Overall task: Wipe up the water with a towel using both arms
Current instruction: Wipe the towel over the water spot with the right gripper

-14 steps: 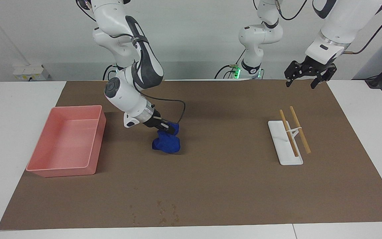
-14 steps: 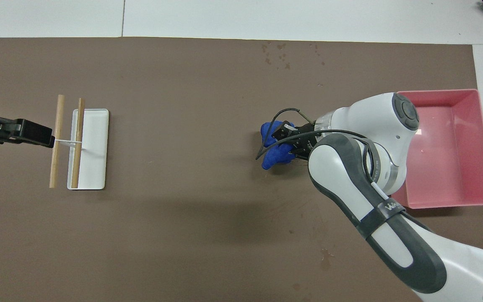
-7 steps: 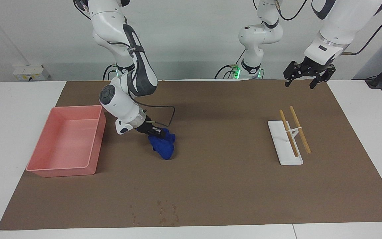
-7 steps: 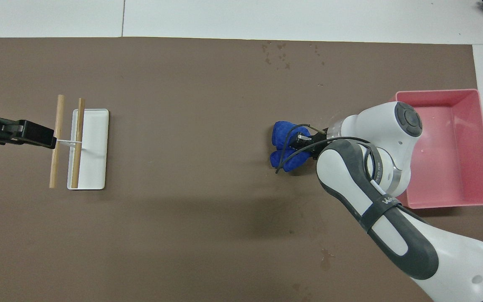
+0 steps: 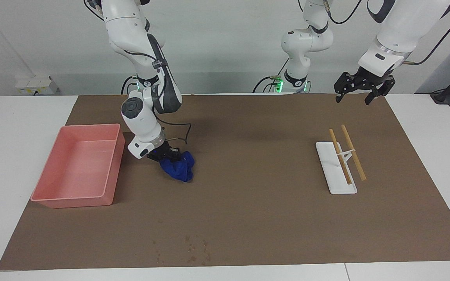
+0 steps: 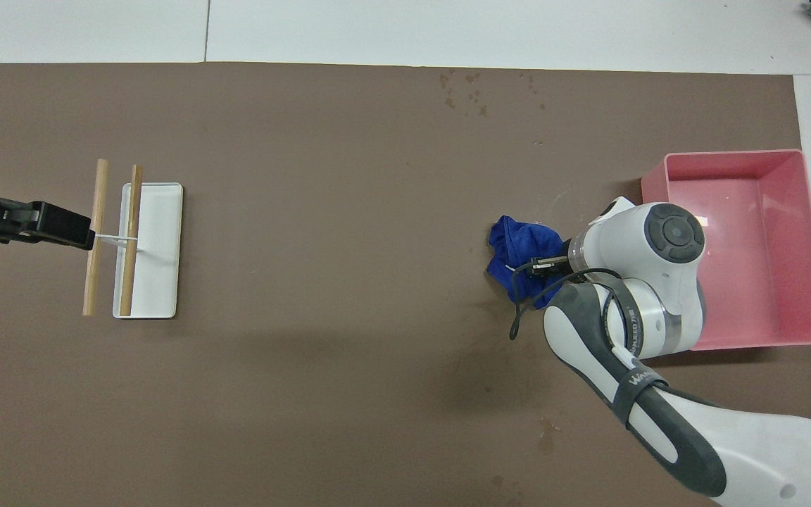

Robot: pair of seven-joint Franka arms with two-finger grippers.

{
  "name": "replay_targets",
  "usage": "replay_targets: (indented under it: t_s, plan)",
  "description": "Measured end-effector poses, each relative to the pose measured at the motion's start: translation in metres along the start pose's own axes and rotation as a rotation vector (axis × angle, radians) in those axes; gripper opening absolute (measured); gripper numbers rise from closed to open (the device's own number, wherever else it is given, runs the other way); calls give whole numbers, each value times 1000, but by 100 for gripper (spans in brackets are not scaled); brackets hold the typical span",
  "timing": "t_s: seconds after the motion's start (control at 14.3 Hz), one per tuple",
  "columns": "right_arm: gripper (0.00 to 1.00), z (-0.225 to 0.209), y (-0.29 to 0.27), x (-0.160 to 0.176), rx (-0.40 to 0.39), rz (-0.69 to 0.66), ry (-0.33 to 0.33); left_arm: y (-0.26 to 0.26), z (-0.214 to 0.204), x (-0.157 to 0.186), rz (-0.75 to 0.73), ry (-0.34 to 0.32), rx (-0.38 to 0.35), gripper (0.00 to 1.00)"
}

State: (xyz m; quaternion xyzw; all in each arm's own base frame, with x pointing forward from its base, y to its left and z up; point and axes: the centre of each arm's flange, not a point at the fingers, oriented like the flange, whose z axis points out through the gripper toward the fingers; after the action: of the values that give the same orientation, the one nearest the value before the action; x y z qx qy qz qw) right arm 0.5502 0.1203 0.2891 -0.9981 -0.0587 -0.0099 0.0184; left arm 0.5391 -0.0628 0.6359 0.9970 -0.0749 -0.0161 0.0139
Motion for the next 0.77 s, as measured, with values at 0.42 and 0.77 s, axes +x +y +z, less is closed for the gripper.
replay_targets:
  t_s: [0.42,0.77]
  plan:
    - [12,-1,24,0,-373,-434,9,0,0,0,0,0,0,100]
    - [12,-5,27,4,-466,-624,39,0,0,0,0,0,0,100]
